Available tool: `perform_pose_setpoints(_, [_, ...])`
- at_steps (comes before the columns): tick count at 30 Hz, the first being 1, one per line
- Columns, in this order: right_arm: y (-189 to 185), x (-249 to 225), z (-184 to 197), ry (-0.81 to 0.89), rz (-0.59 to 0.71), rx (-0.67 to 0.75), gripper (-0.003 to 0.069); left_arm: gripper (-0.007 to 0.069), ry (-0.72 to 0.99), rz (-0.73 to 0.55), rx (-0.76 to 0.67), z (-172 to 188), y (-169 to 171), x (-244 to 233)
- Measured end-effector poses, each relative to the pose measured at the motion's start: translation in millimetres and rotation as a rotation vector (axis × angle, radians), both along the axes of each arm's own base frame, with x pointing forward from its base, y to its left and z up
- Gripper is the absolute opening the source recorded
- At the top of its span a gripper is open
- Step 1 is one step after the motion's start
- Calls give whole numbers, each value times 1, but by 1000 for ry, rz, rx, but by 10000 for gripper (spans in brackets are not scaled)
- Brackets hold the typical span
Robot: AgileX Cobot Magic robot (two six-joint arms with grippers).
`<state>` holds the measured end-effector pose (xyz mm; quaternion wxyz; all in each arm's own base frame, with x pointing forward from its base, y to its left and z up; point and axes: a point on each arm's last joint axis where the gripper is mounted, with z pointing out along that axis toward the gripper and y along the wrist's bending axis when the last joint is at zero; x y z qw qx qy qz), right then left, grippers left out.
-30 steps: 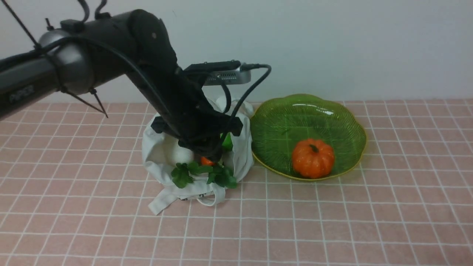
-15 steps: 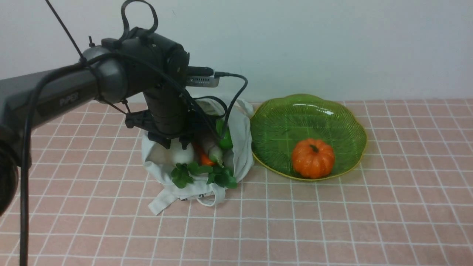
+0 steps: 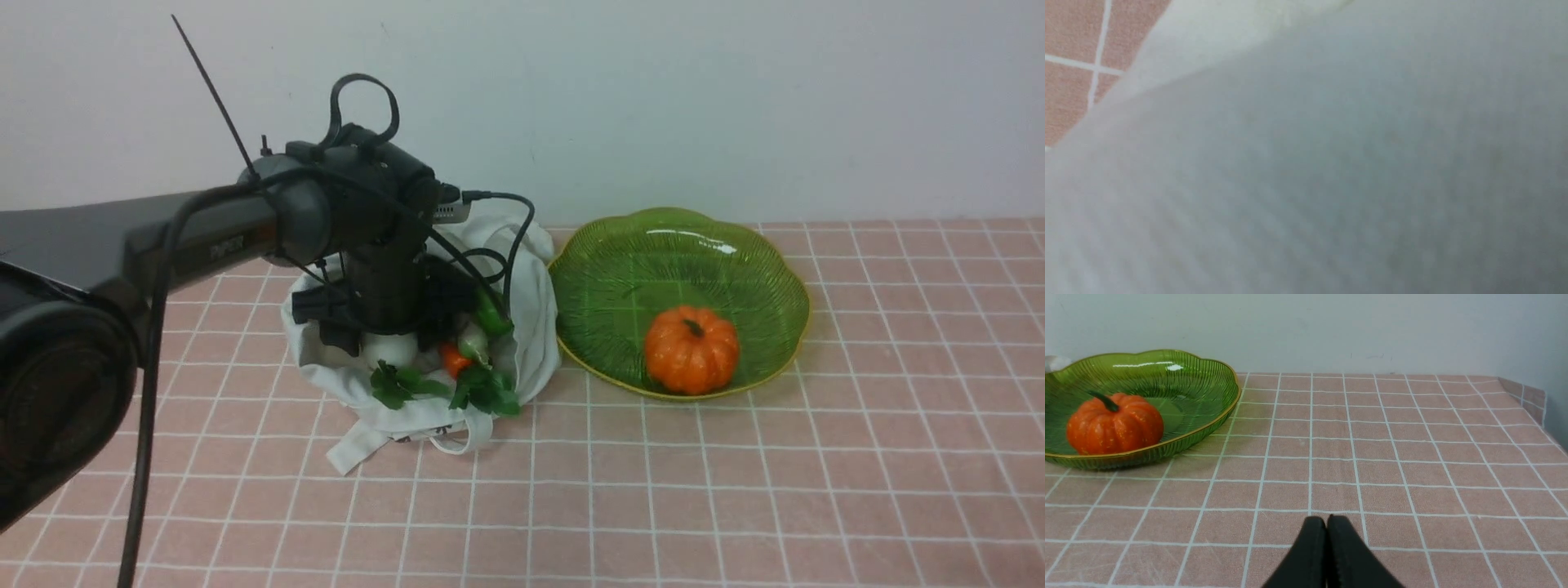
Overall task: Take vegetables from bag on pink coffee tablecloth place on plate.
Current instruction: 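Reach the gripper into the cloth bag toward the vegetables inside, then take the vegetable out of the bag and place it on the dish with the left gripper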
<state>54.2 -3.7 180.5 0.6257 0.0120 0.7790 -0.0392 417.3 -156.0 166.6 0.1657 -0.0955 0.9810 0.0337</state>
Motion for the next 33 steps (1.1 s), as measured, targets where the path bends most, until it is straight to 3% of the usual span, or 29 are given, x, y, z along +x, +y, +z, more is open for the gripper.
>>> perform_pose_setpoints(5, [0,0,0,0,0,0,-15,456,22,-15,23,8,-3,-1])
perform_pose_setpoints(11, [0,0,0,0,0,0,-15,456,54,-126,46,55,-16,-15])
perform_pose_setpoints(14, [0,0,0,0,0,1,-15,456,85,-204,-4,87,-25,-29])
perform_pose_setpoints(18, [0,0,0,0,0,1,-15,456,99,-269,-95,102,-36,-35])
perform_pose_setpoints(23, [0,0,0,0,0,2,-15,456,103,-481,-214,114,-69,-48])
perform_pose_setpoints(27, [0,0,0,0,0,2,-15,456,-8,-638,-265,118,-101,-53])
perform_pose_setpoints(33, [0,0,0,0,0,2,-15,456,-224,-631,-305,99,-123,-25])
